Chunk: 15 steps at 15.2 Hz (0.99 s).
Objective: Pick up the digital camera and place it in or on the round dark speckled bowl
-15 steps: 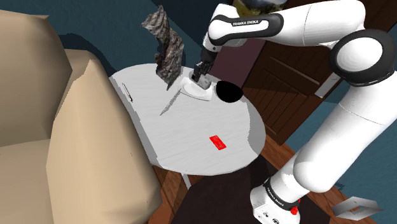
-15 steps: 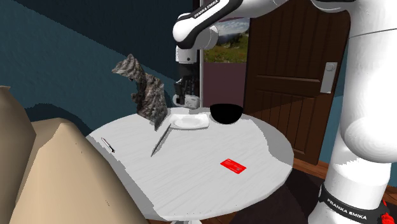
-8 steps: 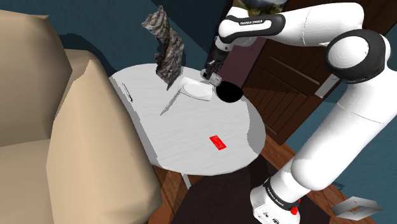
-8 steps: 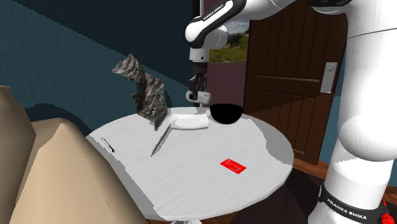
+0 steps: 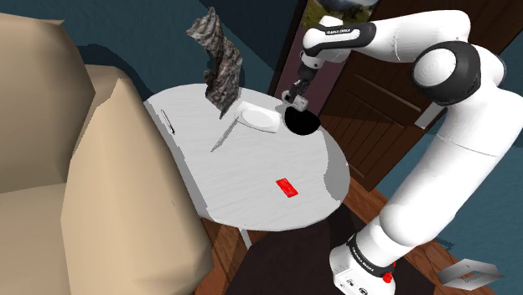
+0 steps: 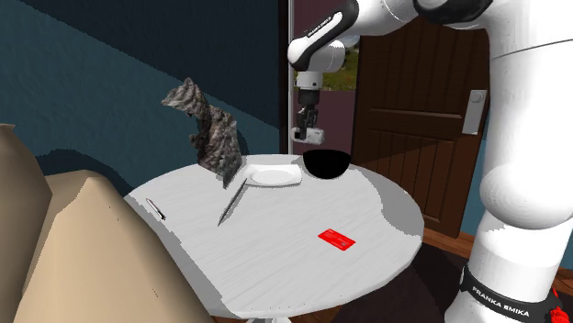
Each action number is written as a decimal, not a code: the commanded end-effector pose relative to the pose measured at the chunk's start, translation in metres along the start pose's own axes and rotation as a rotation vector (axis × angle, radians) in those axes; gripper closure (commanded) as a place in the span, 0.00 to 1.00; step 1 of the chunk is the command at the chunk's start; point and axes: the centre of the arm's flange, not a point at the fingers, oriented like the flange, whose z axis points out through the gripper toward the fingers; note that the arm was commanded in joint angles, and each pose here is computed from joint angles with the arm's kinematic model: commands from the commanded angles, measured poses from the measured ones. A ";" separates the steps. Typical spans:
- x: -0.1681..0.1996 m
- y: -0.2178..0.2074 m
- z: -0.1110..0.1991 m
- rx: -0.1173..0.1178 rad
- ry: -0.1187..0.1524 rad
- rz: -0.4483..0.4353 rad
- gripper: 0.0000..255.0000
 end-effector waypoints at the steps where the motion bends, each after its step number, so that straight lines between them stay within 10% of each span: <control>1: -0.003 0.026 -0.003 0.000 0.001 -0.002 1.00; 8: -0.022 0.121 -0.006 0.000 0.001 -0.002 1.00; 15: -0.024 0.121 0.031 0.000 0.001 -0.002 1.00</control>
